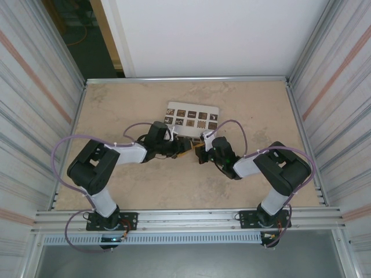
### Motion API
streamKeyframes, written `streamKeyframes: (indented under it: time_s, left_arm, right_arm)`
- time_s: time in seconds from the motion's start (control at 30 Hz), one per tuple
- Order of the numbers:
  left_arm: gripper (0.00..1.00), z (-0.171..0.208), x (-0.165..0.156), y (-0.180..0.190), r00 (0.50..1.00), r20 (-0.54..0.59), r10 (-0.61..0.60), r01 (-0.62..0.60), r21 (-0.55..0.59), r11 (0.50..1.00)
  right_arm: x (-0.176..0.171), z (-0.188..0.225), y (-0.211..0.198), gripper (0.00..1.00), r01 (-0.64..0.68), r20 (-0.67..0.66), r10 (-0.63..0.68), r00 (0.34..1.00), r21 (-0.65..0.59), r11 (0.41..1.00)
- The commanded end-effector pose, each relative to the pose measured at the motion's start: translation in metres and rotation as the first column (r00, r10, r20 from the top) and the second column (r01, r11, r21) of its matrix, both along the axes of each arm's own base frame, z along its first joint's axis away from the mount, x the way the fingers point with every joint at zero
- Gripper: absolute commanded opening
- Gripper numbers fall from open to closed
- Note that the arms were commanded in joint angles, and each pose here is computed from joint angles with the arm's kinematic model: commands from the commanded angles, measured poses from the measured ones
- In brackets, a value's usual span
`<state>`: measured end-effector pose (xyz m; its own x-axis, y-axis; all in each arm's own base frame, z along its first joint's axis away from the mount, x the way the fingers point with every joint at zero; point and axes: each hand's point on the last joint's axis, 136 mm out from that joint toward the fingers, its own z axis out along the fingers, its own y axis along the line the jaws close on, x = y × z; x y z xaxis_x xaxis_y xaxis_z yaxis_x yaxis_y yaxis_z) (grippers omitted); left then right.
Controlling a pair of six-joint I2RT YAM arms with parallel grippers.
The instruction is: Unlock the padlock with the key
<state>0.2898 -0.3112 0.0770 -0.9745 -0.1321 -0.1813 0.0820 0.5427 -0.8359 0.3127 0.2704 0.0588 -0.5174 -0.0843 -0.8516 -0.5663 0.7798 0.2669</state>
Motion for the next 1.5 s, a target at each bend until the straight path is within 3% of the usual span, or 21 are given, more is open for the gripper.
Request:
streamKeyframes:
  time_s: [0.0,0.3,0.47,0.67,0.97,1.23,1.47]
  left_arm:
    - [0.55,0.012,-0.009,0.01,1.0,0.005,-0.016,0.016,-0.014,1.0]
    - [0.61,0.044,-0.008,0.056,0.985,0.141,0.096,-0.096,-0.006,0.995]
    - [0.64,0.053,-0.016,0.079,0.961,0.197,0.194,-0.191,-0.034,0.981]
    - [0.66,0.056,-0.024,0.086,0.934,0.172,0.313,-0.284,-0.176,0.943]
    - [0.71,0.056,-0.026,0.074,0.92,0.116,0.373,-0.33,-0.28,0.901]
    - [0.7,0.055,-0.025,0.065,0.923,0.072,0.379,-0.341,-0.31,0.888]
    - [0.65,0.048,-0.025,0.055,0.929,0.025,0.37,-0.342,-0.328,0.881]
  right_arm:
    - [0.005,0.013,-0.002,0.0,0.037,0.036,-0.038,0.999,0.038,0.999]
    - [-0.005,0.011,-0.002,0.0,0.035,-0.014,-0.035,0.999,0.019,0.999]
    - [-0.009,0.008,-0.002,0.0,0.053,-0.109,-0.05,0.993,0.018,0.998]
    - [-0.014,0.008,-0.001,0.0,0.077,-0.245,-0.053,0.968,0.088,0.993]
    - [-0.017,0.017,0.0,0.0,0.127,-0.469,-0.018,0.883,0.202,0.971]
    - [-0.027,0.006,0.0,0.0,0.223,-0.617,-0.031,0.786,0.238,0.945]
    - [-0.035,0.009,0.001,0.0,0.317,-0.66,-0.065,0.749,0.27,0.909]
